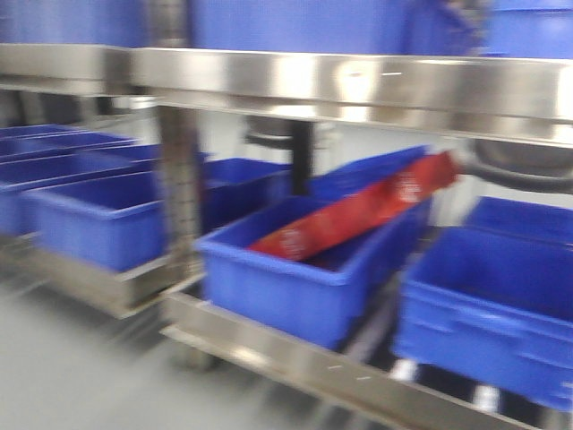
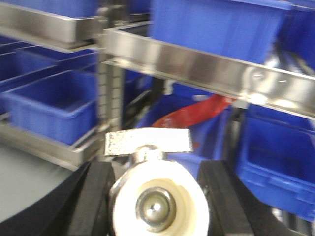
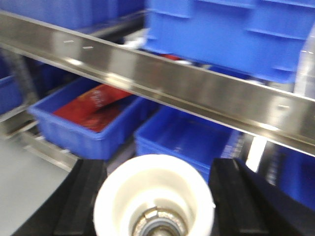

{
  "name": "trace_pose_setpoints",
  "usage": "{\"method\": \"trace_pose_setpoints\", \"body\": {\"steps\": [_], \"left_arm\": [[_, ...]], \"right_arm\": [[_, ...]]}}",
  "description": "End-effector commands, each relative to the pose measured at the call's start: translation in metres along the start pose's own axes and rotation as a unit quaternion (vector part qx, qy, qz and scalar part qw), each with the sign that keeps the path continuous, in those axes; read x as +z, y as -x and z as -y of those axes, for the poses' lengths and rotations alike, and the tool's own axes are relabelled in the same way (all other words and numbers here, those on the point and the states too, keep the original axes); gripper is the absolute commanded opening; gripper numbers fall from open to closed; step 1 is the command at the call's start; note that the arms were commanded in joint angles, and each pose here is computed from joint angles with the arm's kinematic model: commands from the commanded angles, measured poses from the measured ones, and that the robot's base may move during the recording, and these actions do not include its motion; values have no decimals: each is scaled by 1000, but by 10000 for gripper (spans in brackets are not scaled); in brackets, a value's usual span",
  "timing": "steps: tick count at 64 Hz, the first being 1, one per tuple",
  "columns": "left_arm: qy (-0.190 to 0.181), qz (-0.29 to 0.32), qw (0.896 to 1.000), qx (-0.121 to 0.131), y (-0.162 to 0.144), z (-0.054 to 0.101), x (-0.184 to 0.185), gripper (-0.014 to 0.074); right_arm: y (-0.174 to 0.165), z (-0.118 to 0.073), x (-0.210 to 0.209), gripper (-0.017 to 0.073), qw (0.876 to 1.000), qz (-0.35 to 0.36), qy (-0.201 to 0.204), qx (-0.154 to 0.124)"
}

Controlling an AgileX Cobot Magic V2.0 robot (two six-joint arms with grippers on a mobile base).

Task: Place valve from conveyor to right shelf box

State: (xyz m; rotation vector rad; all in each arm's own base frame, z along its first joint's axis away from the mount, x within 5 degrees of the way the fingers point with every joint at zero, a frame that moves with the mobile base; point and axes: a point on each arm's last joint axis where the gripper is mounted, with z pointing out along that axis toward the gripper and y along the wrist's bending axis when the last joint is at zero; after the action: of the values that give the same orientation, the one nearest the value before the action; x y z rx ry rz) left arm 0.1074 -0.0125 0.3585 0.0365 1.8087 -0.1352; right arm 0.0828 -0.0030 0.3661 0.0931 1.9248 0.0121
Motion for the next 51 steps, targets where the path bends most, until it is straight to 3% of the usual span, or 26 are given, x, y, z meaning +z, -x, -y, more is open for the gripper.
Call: {"method": "trace_pose_setpoints", "body": {"steps": [1, 51], "left_arm": [[-6, 38, 999, -2, 8, 1, -3, -111], [-6, 38, 999, -2, 8, 1, -3, -111]], "right_arm": [[9, 1, -3, -162, 999, 46, -5, -5], [9, 1, -3, -162, 999, 46, -5, -5]]}}
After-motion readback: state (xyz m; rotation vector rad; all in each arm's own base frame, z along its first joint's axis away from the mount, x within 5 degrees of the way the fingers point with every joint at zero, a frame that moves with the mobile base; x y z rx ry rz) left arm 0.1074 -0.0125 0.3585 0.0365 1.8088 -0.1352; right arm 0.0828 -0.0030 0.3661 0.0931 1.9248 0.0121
